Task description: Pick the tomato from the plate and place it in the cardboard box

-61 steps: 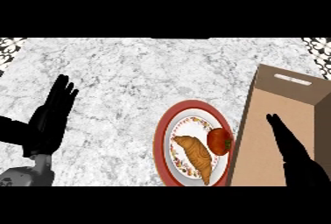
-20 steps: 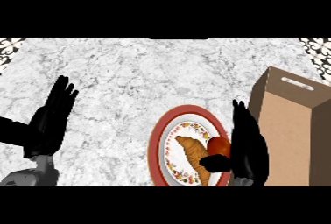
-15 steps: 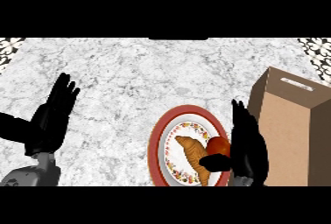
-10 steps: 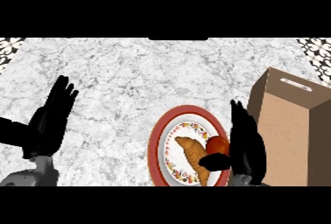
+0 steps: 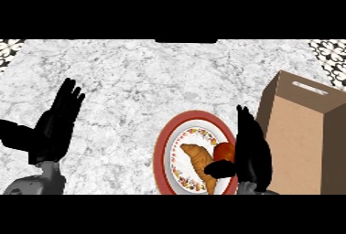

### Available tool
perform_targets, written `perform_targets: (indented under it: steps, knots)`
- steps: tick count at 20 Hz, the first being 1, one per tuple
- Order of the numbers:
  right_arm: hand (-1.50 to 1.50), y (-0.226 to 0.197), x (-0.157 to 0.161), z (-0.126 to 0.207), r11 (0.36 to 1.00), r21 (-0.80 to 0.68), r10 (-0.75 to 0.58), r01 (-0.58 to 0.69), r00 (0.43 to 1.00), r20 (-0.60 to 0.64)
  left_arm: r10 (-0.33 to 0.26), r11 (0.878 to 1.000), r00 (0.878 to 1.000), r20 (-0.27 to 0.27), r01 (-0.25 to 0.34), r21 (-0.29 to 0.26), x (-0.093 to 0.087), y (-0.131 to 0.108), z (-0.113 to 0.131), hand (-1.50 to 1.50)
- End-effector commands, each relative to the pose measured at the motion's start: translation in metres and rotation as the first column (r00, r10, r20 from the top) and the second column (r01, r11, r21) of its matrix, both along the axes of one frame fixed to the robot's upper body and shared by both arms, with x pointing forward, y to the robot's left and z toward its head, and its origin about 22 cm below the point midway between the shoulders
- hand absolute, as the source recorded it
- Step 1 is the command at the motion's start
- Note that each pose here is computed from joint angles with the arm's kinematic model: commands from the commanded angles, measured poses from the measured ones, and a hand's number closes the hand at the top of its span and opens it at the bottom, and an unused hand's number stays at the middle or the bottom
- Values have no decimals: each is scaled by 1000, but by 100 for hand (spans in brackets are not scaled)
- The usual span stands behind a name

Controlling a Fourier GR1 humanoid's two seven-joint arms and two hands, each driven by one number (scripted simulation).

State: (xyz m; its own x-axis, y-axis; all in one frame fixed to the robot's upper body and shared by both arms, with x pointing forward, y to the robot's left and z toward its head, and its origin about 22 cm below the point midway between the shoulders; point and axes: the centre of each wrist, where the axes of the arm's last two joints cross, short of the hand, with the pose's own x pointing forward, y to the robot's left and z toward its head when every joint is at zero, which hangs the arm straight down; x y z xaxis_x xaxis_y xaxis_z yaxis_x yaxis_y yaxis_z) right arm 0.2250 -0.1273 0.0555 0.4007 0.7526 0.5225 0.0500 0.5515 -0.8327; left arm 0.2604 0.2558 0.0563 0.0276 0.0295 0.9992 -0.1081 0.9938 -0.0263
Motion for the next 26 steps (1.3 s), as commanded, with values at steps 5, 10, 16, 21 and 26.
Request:
perform_targets:
  steps: [5, 10, 16, 21, 26]
  knots:
    - [-150, -5, 7, -18, 999, -36, 19, -21, 999, -50, 6, 1000, 1000, -8, -6, -14, 4, 4, 4, 0]
    - [150, 15, 12, -30, 997, -74, 33, -34, 999, -22, 11, 1000, 1000, -2, -11, 7, 17, 9, 7, 0]
    - [150, -7, 8, -29, 976, -203, 76, -79, 997, -24, 4, 1000, 1000, 20, -4, 5, 11, 10, 13, 0]
    - [150, 44, 39, -13, 972, -236, 5, -20, 998, -63, -33, 999, 999, 11, 33, 13, 14, -6, 4, 0]
    - [150, 70, 73, 9, 958, -283, -70, 34, 991, -117, -103, 995, 994, 37, 103, 6, 18, -28, 11, 0]
